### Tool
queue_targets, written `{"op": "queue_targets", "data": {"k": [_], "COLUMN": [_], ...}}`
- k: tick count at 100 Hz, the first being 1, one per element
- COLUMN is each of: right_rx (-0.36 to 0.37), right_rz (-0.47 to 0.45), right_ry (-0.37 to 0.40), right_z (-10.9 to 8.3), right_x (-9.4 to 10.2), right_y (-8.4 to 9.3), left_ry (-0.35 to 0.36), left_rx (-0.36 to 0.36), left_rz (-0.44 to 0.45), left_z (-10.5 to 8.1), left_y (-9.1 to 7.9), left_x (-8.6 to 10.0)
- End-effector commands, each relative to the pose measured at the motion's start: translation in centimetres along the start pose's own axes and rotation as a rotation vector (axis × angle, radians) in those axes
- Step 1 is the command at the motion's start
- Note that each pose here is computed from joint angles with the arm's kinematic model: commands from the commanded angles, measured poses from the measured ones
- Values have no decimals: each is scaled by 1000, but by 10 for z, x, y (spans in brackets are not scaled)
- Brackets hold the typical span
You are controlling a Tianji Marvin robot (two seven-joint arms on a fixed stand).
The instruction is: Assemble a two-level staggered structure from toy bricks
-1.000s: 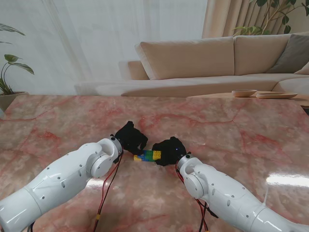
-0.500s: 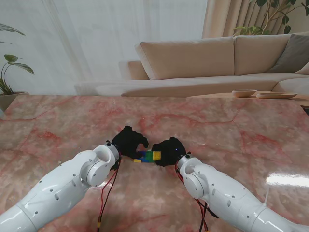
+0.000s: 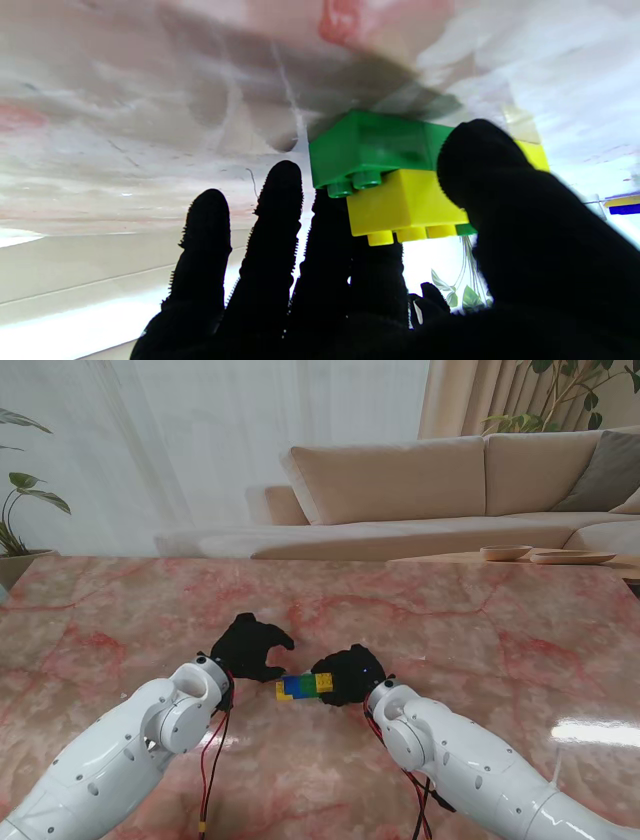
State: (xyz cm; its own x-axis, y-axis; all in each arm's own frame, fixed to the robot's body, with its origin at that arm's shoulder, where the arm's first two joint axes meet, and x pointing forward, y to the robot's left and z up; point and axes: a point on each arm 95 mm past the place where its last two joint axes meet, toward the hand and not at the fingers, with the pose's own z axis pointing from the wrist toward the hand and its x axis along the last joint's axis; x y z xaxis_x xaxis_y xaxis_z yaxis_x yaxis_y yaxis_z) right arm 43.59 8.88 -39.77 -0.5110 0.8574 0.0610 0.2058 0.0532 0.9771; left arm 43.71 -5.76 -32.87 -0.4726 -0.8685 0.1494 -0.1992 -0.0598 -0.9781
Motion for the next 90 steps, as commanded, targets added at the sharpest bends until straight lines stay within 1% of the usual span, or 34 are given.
{"op": "queue_targets", "data": {"k": [1,15,25,30,44,56,66,79,90], "right_rx": [47,45,27,14,-20,-35,-48,-46,-33], "right_rz": [-6,2,24,36,40,56,85,124,151], "right_ry": [-4,-7,-15,-17,-9,-3,12,36,48], "right_z": [-7,-11,-17,-21,-35,-50,-63,-82,-100], "right_x": [1,2,2,3,2,0,-2,-7,-12], "right_y": [-16,-15,-9,-4,19,38,50,61,67], "left_ry": [-13,-30,-39,-42,-46,-44,-34,-10,30], "left_rx": [-9,3,14,14,8,18,15,24,28], "left_rz": [5,-16,-42,-59,-112,-169,-219,-283,-319], "left_z": [-6,-14,-20,-23,-33,-42,-50,-58,-64], "left_y": [5,4,1,-1,-4,-3,-2,1,4], "left_x": [-4,-10,-14,-16,-23,-26,-28,-30,-29]}}
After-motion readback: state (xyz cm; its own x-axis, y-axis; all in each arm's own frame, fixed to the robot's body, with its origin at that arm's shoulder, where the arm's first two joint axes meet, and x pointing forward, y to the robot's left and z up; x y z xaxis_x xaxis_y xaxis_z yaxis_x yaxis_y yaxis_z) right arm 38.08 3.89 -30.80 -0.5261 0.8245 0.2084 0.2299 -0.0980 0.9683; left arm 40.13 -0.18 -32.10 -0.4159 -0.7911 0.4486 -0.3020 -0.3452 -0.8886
